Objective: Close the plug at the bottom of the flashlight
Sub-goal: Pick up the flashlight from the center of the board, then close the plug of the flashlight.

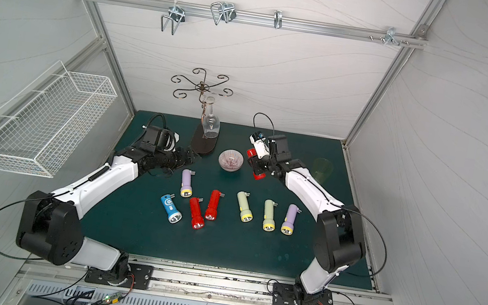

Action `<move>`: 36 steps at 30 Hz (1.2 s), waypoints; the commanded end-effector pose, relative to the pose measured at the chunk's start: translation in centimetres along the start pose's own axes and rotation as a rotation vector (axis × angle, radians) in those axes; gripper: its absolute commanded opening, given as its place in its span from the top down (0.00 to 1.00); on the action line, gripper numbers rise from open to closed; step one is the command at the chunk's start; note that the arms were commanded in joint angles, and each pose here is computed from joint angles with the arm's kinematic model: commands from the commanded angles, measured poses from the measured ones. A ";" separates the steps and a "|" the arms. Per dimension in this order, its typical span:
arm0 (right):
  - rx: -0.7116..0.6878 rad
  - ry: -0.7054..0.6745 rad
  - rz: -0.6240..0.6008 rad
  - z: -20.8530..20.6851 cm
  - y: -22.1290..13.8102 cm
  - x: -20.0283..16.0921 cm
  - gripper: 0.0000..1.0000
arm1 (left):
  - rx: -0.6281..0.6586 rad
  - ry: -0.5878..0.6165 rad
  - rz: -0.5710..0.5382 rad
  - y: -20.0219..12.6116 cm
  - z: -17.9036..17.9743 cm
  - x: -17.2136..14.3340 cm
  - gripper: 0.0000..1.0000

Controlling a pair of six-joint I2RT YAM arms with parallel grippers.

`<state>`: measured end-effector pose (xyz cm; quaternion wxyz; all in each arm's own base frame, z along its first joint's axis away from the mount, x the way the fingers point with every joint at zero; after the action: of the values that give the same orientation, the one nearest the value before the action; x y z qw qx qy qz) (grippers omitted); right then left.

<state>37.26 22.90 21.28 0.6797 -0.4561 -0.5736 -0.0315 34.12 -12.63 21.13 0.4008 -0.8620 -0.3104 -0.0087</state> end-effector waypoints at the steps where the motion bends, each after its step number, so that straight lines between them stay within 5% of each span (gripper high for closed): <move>1: -0.083 -0.211 -0.307 -0.5 -1.9 4.1 1.00 | -0.130 -0.071 0.020 -0.9 -3.9 -0.1 0.09; 9: -0.164 -0.467 -0.501 0.8 -2.4 1.8 1.00 | -0.204 -0.142 0.102 0.6 -9.2 -3.1 0.13; 14: -0.294 -0.498 -0.534 0.3 -2.5 0.7 1.00 | -0.252 -0.209 0.129 1.5 -12.1 -4.2 0.17; 20: -0.274 -0.556 -0.578 0.9 -2.3 -0.2 1.00 | -0.279 -0.310 0.131 1.9 -14.1 -3.9 0.33; 36: -0.220 -0.599 -0.655 2.1 -2.1 -1.0 1.00 | -0.355 -0.649 0.285 5.1 -17.6 -6.3 0.38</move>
<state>34.23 22.57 20.51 0.4037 -0.3234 -0.8413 -0.1570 35.17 -28.87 25.19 0.1831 -0.9029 -0.3016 0.2456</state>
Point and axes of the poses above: each gripper's point midway between its finger pads, its own y axis out along the fingers, its own z axis along the line the jaws close on, x = y × z, the point moved 5 cm from there along -y, back along the fingers, and after that the axes turned 6 degrees about -y, right-handed, at the moved point
